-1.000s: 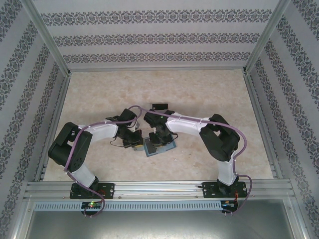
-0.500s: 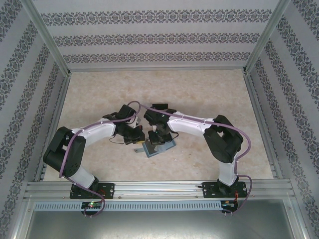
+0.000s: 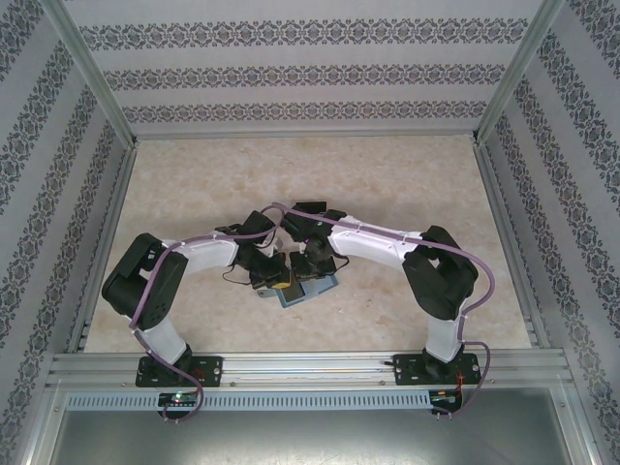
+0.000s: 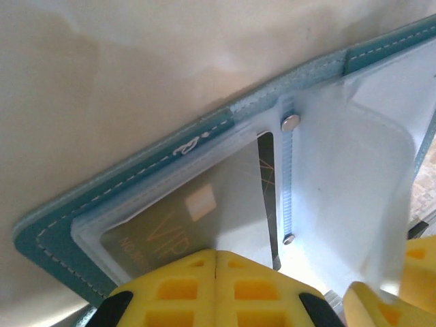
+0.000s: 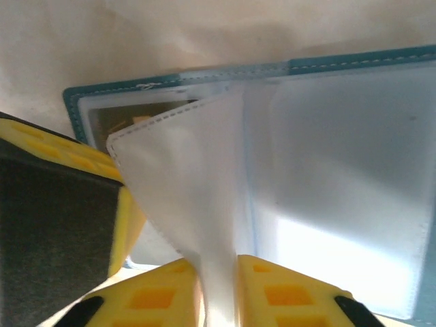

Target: Take the credit cards out of the card holder

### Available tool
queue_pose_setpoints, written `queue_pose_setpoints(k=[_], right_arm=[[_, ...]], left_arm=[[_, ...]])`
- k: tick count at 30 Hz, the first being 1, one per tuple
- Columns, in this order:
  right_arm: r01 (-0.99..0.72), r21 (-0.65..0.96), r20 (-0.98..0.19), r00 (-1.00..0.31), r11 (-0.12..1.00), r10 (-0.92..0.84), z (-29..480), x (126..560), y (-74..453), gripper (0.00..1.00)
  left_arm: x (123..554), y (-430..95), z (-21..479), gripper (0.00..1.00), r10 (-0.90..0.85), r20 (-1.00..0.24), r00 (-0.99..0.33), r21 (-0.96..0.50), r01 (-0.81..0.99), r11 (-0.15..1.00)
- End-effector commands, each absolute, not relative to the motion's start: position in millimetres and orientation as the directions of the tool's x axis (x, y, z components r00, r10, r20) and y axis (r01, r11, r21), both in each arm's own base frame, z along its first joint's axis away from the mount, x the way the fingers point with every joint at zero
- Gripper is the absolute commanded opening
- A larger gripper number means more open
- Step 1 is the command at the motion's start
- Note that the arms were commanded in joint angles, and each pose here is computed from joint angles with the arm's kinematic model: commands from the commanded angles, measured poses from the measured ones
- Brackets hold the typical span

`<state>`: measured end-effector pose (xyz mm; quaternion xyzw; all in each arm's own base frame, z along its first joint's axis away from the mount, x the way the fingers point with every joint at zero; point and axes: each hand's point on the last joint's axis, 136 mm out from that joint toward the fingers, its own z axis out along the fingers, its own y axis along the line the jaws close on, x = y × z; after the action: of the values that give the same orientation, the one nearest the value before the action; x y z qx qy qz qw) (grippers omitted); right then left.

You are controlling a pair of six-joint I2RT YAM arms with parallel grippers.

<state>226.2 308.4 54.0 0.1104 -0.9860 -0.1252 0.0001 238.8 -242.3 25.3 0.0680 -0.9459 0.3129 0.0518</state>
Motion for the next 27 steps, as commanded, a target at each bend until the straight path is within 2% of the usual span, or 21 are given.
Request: queue_pose_setpoints(k=[1,8,12,16,27], right_arm=[[-0.241,0.165,-0.071,-0.970,0.956,-0.233,70,231,295,0.27],[-0.245,0.088,-0.066,-0.969,0.966,-0.239,68,236,277,0.29],[-0.236,0.131,-0.054,-0.972,0.963,-0.231,66,236,276,0.15],[-0.219,0.145,-0.052,-0.976,0.965,-0.213,63,238,269,0.09],[-0.207,0.046,0.010,-0.978,0.977,-0.208,39,232,233,0.06]], left_arm=[[235,-240,14,0.00,-0.084,0.150,-0.985,-0.554,-0.154,0.818],[235,-238,12,0.00,-0.083,0.147,-0.986,-0.542,-0.151,0.827],[235,-237,14,0.00,-0.078,0.143,-0.987,-0.532,-0.143,0.835],[236,-234,14,0.00,-0.074,0.138,-0.988,-0.521,-0.136,0.843],[234,-228,11,0.00,-0.037,0.148,-0.988,-0.472,-0.103,0.875]])
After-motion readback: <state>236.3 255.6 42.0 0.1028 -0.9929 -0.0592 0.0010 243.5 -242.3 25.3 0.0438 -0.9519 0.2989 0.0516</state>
